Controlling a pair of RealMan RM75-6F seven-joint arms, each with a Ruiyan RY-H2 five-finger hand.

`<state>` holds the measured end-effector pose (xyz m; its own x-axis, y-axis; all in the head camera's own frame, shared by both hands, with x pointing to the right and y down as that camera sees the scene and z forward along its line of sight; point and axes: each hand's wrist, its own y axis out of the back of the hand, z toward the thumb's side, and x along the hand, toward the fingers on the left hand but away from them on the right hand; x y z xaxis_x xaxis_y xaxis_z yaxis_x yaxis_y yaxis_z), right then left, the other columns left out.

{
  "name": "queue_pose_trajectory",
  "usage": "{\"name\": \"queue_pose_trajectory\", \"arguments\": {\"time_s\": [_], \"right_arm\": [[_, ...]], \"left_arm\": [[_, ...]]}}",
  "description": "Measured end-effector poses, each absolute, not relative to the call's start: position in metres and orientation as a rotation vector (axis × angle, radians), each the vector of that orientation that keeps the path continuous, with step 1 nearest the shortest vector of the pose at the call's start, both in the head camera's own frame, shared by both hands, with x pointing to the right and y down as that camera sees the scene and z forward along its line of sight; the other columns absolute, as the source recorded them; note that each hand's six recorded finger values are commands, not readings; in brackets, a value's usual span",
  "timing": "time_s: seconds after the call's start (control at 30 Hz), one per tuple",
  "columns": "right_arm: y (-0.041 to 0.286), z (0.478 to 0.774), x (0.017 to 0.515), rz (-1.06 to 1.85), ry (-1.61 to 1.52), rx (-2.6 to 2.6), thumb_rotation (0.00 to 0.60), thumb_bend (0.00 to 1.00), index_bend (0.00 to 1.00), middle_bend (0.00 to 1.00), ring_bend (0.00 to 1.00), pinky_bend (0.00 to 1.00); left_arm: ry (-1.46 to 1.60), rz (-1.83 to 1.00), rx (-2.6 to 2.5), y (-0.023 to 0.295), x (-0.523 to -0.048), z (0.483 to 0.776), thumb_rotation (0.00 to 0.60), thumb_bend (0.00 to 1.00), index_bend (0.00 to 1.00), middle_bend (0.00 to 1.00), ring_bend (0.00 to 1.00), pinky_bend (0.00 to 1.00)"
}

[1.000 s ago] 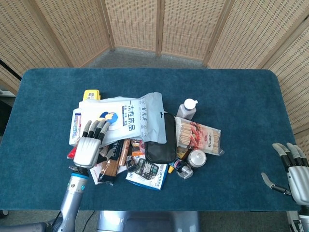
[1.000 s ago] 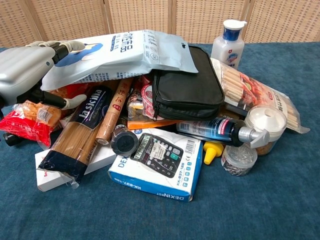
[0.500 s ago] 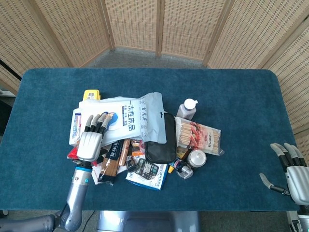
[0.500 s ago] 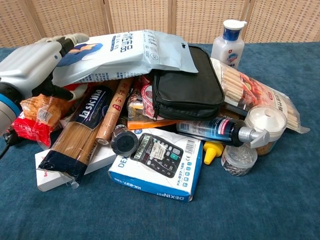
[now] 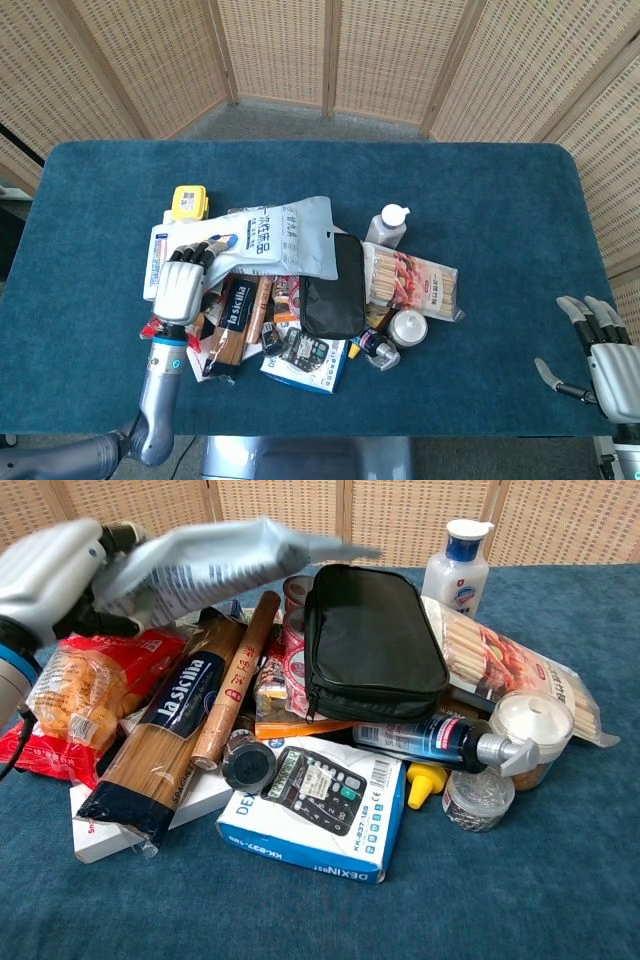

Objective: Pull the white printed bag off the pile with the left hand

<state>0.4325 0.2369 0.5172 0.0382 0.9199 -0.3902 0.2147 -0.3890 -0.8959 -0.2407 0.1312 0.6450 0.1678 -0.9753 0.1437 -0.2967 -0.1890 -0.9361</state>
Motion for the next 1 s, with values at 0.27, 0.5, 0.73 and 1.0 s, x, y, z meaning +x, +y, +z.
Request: {"name": "queue_pose_trajectory", "arguments": {"time_s": [0.27, 0.5, 0.73, 1.0], "right_arm": [[0.233, 0.523, 0.426, 1.387, -1.145, -1.696, 0.440, 0.33, 0.00, 0.00, 0.00, 0.00], [0.234, 0.527, 0.423, 1.385, -1.142, -1.711, 0.439, 0.33, 0.00, 0.00, 0.00, 0.00], [0.231, 0.534, 0.421, 1.373, -1.119, -1.734, 0.434, 0.33, 0.00, 0.00, 0.01, 0.00], [0.228, 0.540, 0.425, 1.364, -1.115, -1.759, 0.438, 0.33, 0.00, 0.00, 0.01, 0.00]], "left_arm": [[1.367, -0.946, -1.629, 0.111, -0.250, 0.606, 0.600, 0.82, 0.86, 0.86, 1.00, 1.00], [1.481, -0.841, -1.643, 0.094, -0.257, 0.558, 0.600, 0.81, 0.86, 0.85, 1.00, 1.00], [1.582, -0.724, -1.628, 0.073, -0.262, 0.505, 0.600, 0.81, 0.86, 0.85, 1.00, 1.00], [1.626, -0.661, -1.595, 0.058, -0.262, 0.460, 0.600, 0.81, 0.85, 0.85, 1.00, 1.00]]}}
